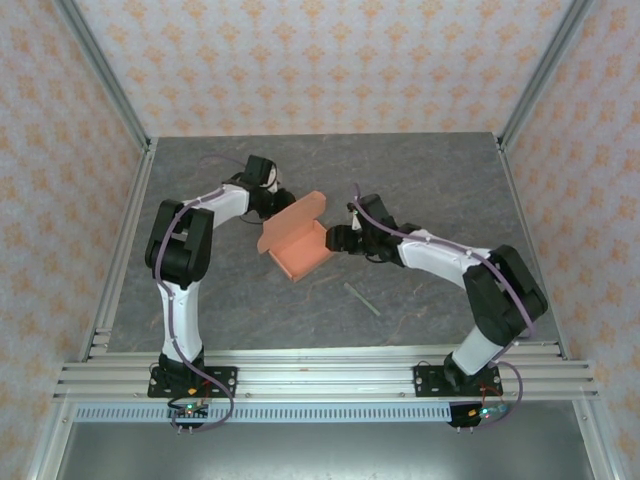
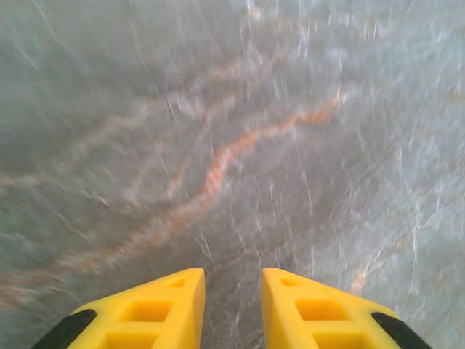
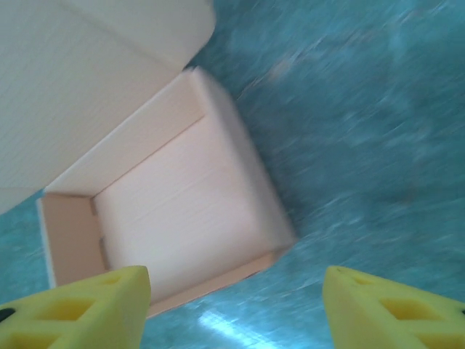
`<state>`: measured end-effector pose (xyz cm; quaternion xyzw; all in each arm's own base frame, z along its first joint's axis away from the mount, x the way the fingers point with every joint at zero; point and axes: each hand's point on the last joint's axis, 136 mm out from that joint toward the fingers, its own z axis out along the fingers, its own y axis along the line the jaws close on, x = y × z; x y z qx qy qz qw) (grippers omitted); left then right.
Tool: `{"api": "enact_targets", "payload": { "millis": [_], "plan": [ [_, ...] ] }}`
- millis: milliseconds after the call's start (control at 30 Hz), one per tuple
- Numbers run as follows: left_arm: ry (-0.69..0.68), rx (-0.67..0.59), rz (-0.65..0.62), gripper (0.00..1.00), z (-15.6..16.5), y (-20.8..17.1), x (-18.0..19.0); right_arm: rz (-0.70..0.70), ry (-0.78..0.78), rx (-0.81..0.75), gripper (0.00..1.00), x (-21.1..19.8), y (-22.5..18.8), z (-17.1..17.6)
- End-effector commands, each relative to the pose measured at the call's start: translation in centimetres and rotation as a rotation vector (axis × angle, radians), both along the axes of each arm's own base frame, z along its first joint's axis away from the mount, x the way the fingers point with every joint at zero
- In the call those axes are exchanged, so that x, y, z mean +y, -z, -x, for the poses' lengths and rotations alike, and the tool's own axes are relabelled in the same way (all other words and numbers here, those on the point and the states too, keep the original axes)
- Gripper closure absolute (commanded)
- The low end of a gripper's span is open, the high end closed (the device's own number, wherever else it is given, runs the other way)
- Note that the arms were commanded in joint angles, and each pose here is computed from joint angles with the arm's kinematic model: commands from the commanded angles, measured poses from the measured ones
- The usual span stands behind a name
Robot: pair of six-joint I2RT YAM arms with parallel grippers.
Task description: Fold the paper box
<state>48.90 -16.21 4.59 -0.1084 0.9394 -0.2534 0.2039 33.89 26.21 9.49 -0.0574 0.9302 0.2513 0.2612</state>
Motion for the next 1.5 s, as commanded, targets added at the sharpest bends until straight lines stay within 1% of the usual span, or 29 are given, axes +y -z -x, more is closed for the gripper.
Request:
{"api": "enact_targets", "payload": {
  "millis": [0, 100, 267, 433, 667, 800, 1067, 1167, 1467],
  "plan": [
    [-0.035, -0.055, -0.087, 0.69, -0.8, -2.7, 2.9, 0.18, -0.095, -0.116, 0.37, -1.8, -0.7, -1.7],
    [-0.06, -0.075, -0.1, 0.65, -0.6, -3.8, 4.1, 0.196, -0.196, -0.132, 0.41, -0.5, -0.2, -2.2],
    [-0.084, -0.112, -0.133, 0.63, 0.8, -5.5, 5.5, 0.191, -0.262, -0.137, 0.47, 1.6, 1.0, -2.5],
    [-0.107, -0.145, -0.139, 0.63, 2.2, -6.8, 6.5, 0.205, -0.252, -0.153, 0.52, 2.7, 2.6, -3.1],
    [-0.118, -0.168, -0.15, 0.63, 3.6, -8.1, 7.4, 0.211, -0.26, -0.185, 0.61, 4.1, 3.2, -3.9],
    [-0.113, -0.178, -0.151, 0.63, 4.2, -8.6, 7.6, 0.247, -0.254, -0.187, 0.67, 4.0, 4.0, -4.3],
    [-0.103, -0.181, -0.175, 0.64, 5.2, -8.9, 7.9, 0.322, -0.266, -0.196, 0.74, 4.3, 4.8, -4.9],
    [-0.101, -0.18, -0.179, 0.64, 5.3, -8.8, 8.0, 0.37, -0.26, -0.192, 0.78, 3.9, 5.2, -4.9],
    [-0.096, -0.186, -0.183, 0.64, 5.8, -9.0, 8.0, 0.492, -0.211, -0.177, 0.84, 2.1, 6.5, -4.9]
  ]
}}
